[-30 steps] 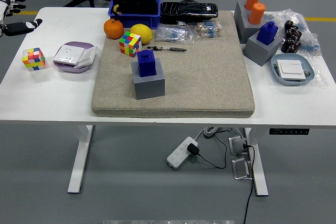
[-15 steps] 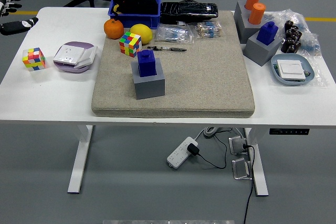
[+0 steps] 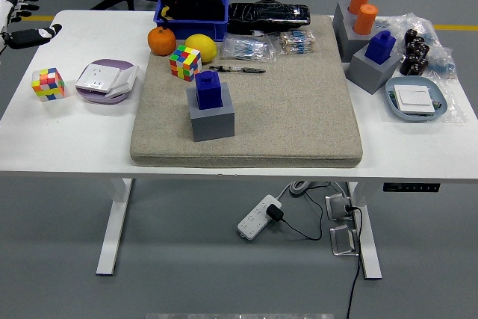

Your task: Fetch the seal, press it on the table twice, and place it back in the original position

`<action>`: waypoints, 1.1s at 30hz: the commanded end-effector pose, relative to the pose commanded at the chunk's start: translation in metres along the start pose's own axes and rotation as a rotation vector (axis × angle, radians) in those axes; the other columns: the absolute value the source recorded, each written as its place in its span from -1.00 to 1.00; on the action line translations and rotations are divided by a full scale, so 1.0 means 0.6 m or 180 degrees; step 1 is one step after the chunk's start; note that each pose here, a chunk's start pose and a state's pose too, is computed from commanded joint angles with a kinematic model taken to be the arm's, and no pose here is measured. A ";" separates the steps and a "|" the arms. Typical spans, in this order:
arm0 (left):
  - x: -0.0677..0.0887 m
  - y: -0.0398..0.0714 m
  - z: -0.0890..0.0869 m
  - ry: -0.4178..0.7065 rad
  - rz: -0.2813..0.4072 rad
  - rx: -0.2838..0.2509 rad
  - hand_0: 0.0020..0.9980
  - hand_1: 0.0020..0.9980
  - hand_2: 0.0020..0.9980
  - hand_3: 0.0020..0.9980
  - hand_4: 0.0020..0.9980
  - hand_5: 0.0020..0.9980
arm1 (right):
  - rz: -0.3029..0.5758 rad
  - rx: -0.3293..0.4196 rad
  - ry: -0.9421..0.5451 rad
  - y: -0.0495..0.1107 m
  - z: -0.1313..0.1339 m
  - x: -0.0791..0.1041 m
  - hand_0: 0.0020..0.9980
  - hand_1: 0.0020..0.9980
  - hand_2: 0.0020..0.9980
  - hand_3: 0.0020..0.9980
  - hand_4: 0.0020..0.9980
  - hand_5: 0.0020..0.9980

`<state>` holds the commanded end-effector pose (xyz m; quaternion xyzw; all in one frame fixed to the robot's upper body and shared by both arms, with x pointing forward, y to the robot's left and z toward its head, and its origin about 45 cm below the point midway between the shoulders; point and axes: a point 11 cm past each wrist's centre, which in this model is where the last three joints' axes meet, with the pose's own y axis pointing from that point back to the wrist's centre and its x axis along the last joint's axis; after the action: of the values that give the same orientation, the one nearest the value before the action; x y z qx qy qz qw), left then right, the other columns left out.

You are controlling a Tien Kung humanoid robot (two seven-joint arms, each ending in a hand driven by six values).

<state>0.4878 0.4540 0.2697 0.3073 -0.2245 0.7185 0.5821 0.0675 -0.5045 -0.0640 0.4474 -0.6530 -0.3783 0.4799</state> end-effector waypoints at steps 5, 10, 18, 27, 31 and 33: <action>0.007 0.000 -0.002 -0.0017 0.0022 0.0010 0.70 0.67 0.62 0.69 0.59 -0.50 | 0.0018 0.0005 0.0021 0.001 -0.003 0.005 0.67 0.48 0.39 0.44 0.51 0.04; 0.014 -0.001 0.002 -0.0015 0.0049 -0.0017 0.70 0.67 0.62 0.69 0.59 -0.50 | 0.0025 0.0016 0.0045 0.001 -0.007 0.007 0.67 0.48 0.40 0.44 0.51 0.04; 0.016 -0.002 0.004 0.0008 0.0075 -0.0036 0.70 0.66 0.62 0.71 0.59 -0.50 | 0.0036 0.0006 0.0071 0.002 -0.006 0.011 0.68 0.48 0.41 0.44 0.51 0.04; 0.018 -0.001 0.003 0.0004 0.0089 -0.0051 0.69 0.66 0.62 0.72 0.59 -0.51 | 0.0034 -0.0004 0.0064 0.002 -0.003 0.012 0.67 0.47 0.38 0.44 0.51 0.04; 0.016 -0.002 0.005 0.0005 0.0079 -0.0059 0.69 0.66 0.62 0.72 0.59 -0.51 | 0.0033 -0.0018 0.0057 0.002 0.002 0.011 0.67 0.47 0.38 0.44 0.51 0.04; 0.015 -0.002 0.005 0.0003 0.0073 -0.0057 0.69 0.65 0.61 0.72 0.59 -0.51 | 0.0037 -0.0016 0.0049 0.002 0.002 0.011 0.68 0.48 0.40 0.44 0.51 0.04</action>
<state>0.4882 0.4583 0.2780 0.2991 -0.2342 0.7233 0.5767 0.0652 -0.5105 -0.0613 0.4453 -0.6509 -0.3737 0.4882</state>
